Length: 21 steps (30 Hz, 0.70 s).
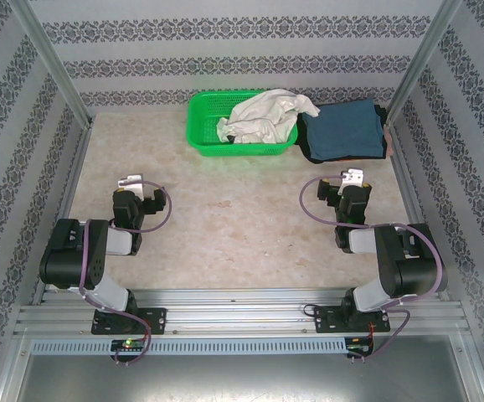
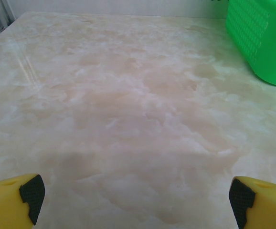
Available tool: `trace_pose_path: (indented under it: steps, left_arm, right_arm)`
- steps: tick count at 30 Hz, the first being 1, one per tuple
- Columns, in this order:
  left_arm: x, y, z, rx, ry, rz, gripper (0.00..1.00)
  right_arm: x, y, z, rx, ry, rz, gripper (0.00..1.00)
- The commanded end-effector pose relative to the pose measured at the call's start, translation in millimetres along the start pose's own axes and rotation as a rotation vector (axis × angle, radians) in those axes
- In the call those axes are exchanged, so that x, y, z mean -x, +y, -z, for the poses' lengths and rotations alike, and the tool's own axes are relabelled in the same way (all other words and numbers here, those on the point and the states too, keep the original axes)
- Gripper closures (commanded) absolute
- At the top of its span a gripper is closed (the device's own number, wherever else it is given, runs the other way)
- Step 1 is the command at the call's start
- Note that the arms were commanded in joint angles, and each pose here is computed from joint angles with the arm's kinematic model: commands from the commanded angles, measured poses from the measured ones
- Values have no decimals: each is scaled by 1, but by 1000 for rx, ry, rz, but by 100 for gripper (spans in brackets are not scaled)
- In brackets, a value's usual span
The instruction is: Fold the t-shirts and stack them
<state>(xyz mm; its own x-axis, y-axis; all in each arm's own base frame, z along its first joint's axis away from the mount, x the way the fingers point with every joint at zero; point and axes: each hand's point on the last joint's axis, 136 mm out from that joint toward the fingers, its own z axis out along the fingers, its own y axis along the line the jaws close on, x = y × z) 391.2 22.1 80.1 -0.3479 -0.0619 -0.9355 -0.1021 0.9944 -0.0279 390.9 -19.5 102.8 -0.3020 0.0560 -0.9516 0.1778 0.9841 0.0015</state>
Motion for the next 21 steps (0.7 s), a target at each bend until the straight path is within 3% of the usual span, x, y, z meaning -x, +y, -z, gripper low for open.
trace_pose_path:
  steps: [1,13,16,21]
  left_arm:
    - [10,-2,-3,3,-20,-23,0]
    - [20,-11,-1,-34,-5,-56,0]
    - [54,-26,8,-26,92,-95,0]
    - [127,-82,26,-137,177,29,0]
  right_arm:
    - [4,2,0,15,-19,9,2]
    - [14,6,3,24,-37,30,2]
    - [31,21,16,-3,38,113,2]
    - [68,60,54,121,144,16,2]
